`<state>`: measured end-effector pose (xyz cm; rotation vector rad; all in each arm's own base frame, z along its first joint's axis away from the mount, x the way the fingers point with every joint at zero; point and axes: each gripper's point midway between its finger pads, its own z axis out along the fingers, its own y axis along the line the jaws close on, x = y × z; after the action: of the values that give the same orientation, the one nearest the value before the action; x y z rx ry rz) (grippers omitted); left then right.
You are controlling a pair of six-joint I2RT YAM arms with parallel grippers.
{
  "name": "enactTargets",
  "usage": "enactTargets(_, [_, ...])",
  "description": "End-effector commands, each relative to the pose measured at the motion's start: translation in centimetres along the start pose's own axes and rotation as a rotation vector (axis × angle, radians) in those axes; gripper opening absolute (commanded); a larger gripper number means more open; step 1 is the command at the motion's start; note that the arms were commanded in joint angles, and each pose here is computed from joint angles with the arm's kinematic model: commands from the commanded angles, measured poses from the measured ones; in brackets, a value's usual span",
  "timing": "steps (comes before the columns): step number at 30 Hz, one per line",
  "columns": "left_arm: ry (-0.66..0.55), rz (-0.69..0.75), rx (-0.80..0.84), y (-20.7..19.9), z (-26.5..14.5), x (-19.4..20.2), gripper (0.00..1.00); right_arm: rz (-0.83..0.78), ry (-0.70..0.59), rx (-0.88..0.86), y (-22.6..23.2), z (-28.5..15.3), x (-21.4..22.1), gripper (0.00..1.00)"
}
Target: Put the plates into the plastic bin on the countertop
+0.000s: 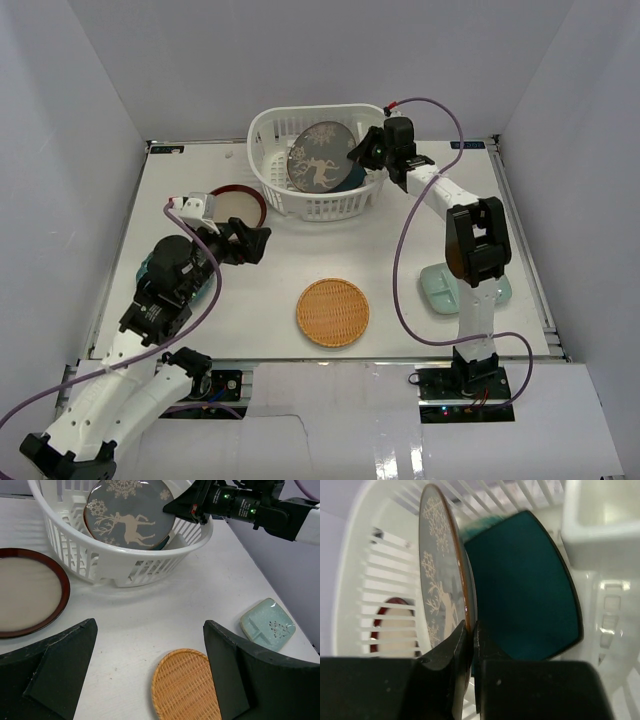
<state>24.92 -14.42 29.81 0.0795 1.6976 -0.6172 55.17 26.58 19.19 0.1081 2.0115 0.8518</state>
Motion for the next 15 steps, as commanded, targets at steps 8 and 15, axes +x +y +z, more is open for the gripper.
enactTargets(8, [0.045,0.002,-0.067,1.5,1.1,1.5,0.98,-0.037,-0.149,-0.010,2.9,-0.1,-4.4,0.15])
enactTargets(15, [0.087,-0.015,-0.141,2.6,2.5,2.4,0.98,-0.089,-0.134,0.040,2.0,-0.5,-4.0,0.64])
